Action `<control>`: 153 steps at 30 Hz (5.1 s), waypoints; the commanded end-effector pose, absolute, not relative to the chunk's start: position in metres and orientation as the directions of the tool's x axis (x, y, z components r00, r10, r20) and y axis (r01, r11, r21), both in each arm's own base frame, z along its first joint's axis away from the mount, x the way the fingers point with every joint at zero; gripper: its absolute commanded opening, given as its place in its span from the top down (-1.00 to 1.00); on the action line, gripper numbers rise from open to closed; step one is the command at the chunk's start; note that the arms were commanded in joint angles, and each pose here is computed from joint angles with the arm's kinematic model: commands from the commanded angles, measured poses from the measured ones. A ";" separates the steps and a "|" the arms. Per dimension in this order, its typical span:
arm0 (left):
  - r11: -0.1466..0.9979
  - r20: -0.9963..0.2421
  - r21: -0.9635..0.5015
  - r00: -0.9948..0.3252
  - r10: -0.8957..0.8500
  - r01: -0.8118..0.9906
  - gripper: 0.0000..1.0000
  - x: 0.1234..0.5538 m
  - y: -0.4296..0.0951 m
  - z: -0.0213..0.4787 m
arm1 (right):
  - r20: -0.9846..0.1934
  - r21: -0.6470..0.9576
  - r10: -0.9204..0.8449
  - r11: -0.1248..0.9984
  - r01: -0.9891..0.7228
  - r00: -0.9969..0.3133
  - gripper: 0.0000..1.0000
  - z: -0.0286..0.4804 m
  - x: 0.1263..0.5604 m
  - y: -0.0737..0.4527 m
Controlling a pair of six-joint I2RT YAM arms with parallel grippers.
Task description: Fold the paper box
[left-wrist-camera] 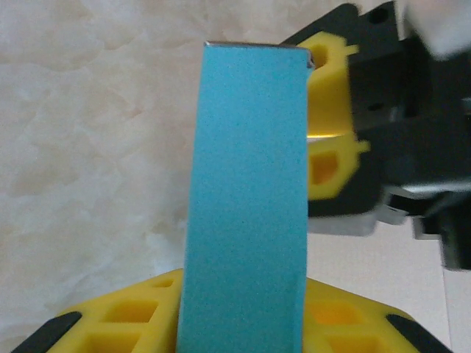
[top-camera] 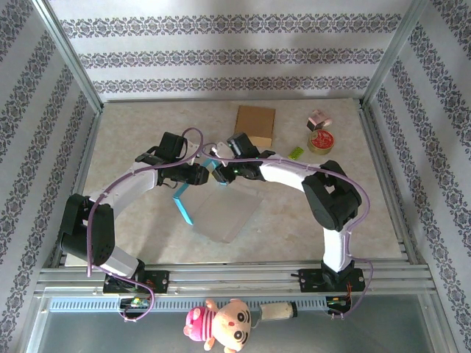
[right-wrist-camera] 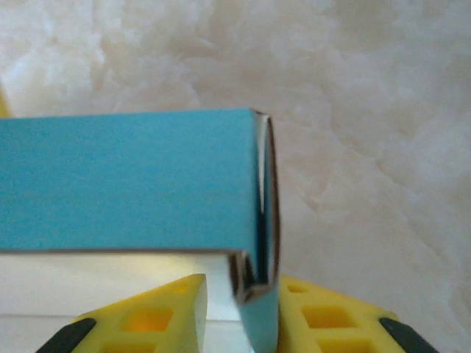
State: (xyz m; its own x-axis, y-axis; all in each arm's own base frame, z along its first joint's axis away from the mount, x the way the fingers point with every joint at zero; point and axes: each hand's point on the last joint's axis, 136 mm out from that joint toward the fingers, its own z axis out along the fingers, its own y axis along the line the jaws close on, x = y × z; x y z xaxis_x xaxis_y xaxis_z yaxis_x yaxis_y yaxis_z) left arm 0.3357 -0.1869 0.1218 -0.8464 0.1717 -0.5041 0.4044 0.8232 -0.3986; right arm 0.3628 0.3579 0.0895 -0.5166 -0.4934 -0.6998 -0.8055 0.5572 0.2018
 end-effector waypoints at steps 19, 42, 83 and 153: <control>0.798 -0.536 -0.408 -0.824 0.182 0.443 0.35 0.337 -0.197 0.135 | -0.710 0.196 -0.502 0.534 -0.823 -0.494 0.35 0.073 0.367 0.347; 0.865 -0.829 -0.450 -0.464 -0.312 0.221 -0.56 0.280 -0.107 0.296 | -0.153 -0.471 -0.946 -0.185 -0.862 0.286 1.00 0.178 0.357 0.243; 0.859 -0.828 -0.497 -0.366 -0.425 0.124 -0.65 0.260 -0.077 0.265 | 0.319 -0.578 -0.368 -0.806 -0.129 0.873 0.03 0.061 0.291 0.371; 0.568 -0.625 -0.135 -0.515 0.586 0.812 -0.36 0.343 -0.202 0.147 | -0.701 0.140 -0.402 0.733 -0.666 -0.589 0.63 0.159 0.303 0.181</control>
State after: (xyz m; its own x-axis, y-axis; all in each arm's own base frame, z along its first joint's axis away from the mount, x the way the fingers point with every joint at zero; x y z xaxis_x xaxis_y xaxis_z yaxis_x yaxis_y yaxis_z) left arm 0.3474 -0.2017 0.1487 -0.5142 0.5517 -0.6566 0.7984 0.5876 -0.1316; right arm 0.3002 0.1771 0.1431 -0.6370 -0.3807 -0.6703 -0.6402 0.7456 0.1849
